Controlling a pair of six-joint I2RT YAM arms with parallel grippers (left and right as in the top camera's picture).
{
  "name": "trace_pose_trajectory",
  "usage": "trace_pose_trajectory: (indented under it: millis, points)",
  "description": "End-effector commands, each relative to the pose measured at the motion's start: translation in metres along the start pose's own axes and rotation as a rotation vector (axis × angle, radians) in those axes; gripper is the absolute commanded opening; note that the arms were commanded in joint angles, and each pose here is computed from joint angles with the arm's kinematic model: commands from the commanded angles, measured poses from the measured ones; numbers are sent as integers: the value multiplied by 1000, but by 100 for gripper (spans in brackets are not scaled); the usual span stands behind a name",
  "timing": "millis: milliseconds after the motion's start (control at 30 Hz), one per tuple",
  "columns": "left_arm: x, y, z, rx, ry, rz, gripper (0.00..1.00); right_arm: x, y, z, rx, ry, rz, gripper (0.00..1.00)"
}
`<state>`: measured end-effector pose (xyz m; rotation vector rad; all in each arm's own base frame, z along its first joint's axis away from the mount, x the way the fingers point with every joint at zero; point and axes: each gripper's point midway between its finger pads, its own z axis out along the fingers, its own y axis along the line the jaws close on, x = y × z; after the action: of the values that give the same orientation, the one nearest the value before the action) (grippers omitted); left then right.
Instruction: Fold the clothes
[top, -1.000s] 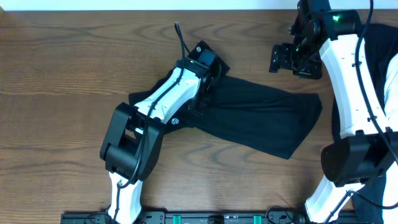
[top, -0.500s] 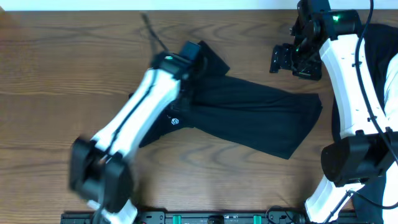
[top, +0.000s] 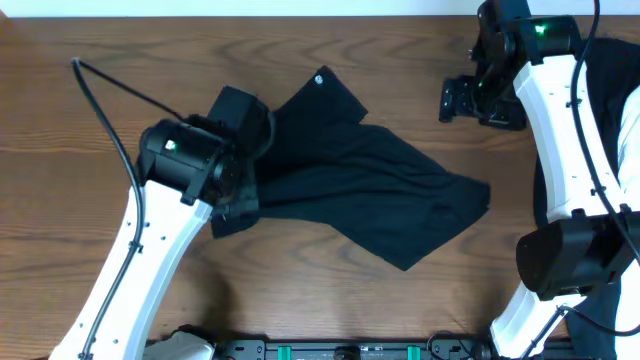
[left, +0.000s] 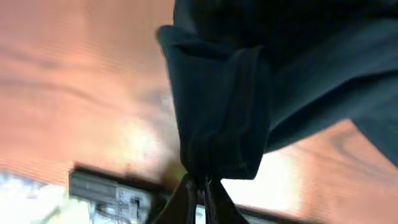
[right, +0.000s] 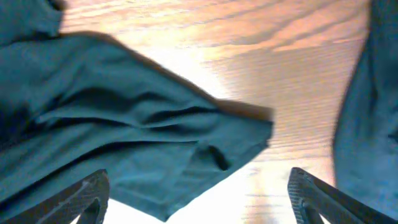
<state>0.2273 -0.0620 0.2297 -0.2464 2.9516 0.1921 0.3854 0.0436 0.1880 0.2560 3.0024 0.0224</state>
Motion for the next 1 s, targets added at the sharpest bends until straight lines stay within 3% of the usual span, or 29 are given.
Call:
trace_pose_trajectory:
  millis: [0,133,300,433,967]
  points:
    - [13,-5,-7,60,49,-53,6,1,-16,6,66,19,-3,90]
    - [14,-4,-7,58,52,-56,6,26,-7,19,21,129,-36,88]
    - [10,-7,-7,69,33,-59,6,69,1,64,-9,300,-74,73]
    - [6,-3,-7,45,14,-59,6,113,36,90,-269,445,-199,59]
    - [6,-2,-7,43,11,-36,6,204,69,146,-340,588,-199,59]
